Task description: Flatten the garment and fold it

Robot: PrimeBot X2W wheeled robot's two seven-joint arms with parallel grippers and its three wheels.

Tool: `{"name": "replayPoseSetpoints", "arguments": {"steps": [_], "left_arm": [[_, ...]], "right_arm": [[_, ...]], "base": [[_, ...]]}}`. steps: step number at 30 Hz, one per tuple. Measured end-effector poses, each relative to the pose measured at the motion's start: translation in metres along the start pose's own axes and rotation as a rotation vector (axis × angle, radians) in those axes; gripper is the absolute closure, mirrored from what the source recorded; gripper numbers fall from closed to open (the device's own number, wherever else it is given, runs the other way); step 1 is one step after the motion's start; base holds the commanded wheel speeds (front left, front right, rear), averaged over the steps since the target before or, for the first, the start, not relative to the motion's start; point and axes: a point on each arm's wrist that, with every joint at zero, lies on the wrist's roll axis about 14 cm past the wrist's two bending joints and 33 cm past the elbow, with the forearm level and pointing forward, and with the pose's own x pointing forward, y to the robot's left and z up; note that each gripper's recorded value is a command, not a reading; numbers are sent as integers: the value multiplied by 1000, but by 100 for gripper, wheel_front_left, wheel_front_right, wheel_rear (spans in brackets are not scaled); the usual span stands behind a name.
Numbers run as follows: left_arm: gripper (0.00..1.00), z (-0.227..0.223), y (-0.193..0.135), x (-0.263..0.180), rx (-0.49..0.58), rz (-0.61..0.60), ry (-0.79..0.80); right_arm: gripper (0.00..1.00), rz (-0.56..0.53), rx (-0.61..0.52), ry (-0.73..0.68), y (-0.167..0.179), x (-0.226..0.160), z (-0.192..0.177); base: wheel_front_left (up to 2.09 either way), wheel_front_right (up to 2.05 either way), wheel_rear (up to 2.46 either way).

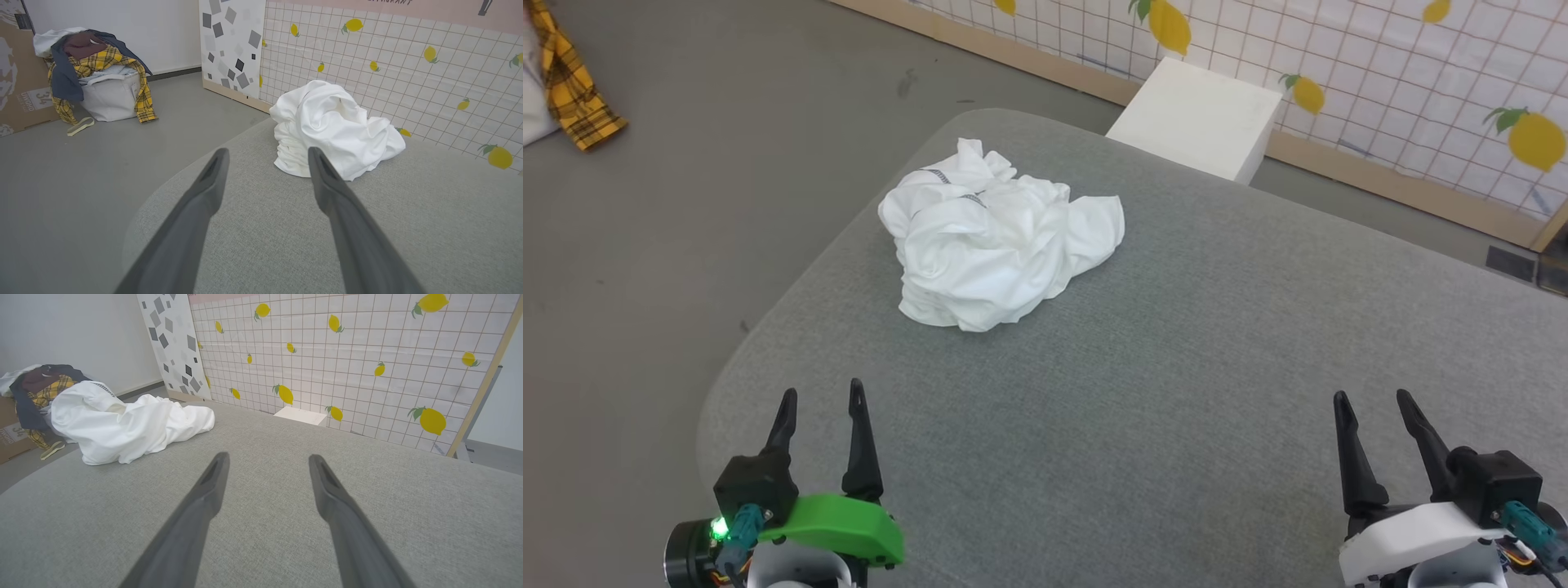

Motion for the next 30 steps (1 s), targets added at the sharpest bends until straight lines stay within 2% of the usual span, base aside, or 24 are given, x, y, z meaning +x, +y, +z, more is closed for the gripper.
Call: {"name": "replayPoseSetpoints", "arguments": {"steps": [22, 30], "left_arm": [[0, -3, 31, -21, -20, 105, -9], [0, -5, 33, -21, -10, 112, -6]], "right_arm": [[0, 76, 33, 17, 25, 11, -12], [0, 76, 41, 29, 25, 13, -17]], "base": [[0, 0, 0], [0, 0, 0]]}}
